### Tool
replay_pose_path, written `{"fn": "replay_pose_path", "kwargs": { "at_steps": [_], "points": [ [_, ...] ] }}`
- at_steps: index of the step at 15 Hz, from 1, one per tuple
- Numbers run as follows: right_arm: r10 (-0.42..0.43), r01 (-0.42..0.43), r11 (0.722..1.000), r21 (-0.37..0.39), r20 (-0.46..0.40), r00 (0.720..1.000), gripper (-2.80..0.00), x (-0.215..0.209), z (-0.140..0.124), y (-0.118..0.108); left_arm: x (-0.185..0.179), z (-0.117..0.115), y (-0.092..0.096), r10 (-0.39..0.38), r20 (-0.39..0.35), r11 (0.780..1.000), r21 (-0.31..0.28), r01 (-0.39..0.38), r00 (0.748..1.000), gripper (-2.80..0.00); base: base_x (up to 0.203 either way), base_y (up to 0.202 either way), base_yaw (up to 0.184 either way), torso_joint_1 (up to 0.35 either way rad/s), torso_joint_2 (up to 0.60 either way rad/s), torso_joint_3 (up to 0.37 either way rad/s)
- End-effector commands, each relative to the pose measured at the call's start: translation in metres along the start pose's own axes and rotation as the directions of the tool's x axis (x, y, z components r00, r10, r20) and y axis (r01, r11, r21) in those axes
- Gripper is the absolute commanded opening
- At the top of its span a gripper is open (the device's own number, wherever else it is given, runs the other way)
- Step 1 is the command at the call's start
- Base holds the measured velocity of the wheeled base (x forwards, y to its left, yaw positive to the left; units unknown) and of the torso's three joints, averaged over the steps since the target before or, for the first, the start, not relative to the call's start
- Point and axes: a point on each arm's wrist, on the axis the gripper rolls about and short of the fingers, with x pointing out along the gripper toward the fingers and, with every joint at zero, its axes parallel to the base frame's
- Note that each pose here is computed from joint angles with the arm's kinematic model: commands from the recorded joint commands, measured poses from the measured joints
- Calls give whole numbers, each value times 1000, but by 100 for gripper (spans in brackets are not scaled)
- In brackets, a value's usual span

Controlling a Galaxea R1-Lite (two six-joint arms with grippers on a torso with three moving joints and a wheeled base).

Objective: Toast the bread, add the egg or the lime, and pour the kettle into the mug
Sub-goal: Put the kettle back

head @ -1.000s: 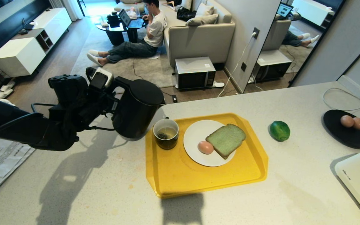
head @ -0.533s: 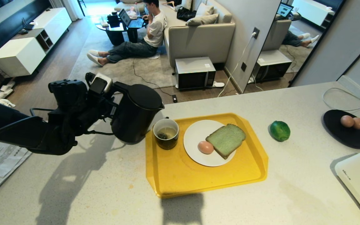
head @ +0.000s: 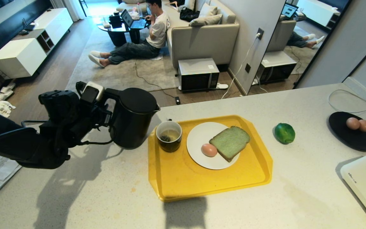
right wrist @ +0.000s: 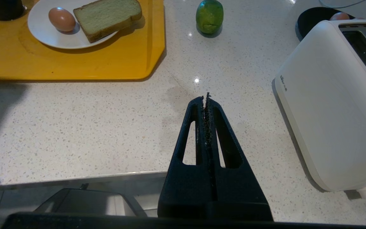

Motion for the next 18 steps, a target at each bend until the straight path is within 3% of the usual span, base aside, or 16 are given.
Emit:
{"fn": "replay_pose_path", "kwargs": {
  "at_steps": [1, 14, 15, 18],
  "points": [
    [0, 0, 1000, -1, -3, 1000, -280, 0, 0, 0, -1, -10, -2, 7, 1, 1000, -20, -7, 1000, -280, 0, 0, 0, 0, 0, 0],
    [0, 0, 1000, -1, -3, 1000, -280, 0, 0, 0, -4, -27, -4, -3, -53, 999, -36, 1, 999, -280, 0, 0, 0, 0, 0, 0],
    [0, 0, 1000, -1, -3, 1000, -280, 0, 0, 0, -4, -27, -4, -3, -53, 999, -34, 1, 999, 0, 0, 0, 0, 0, 0, 0],
    [0, 0, 1000, -1, -3, 1000, -280, 0, 0, 0, -6, -25, -2, -1, -50, 999, -35, 0, 999, 0, 0, 0, 0, 0, 0, 0]
  ]
}}
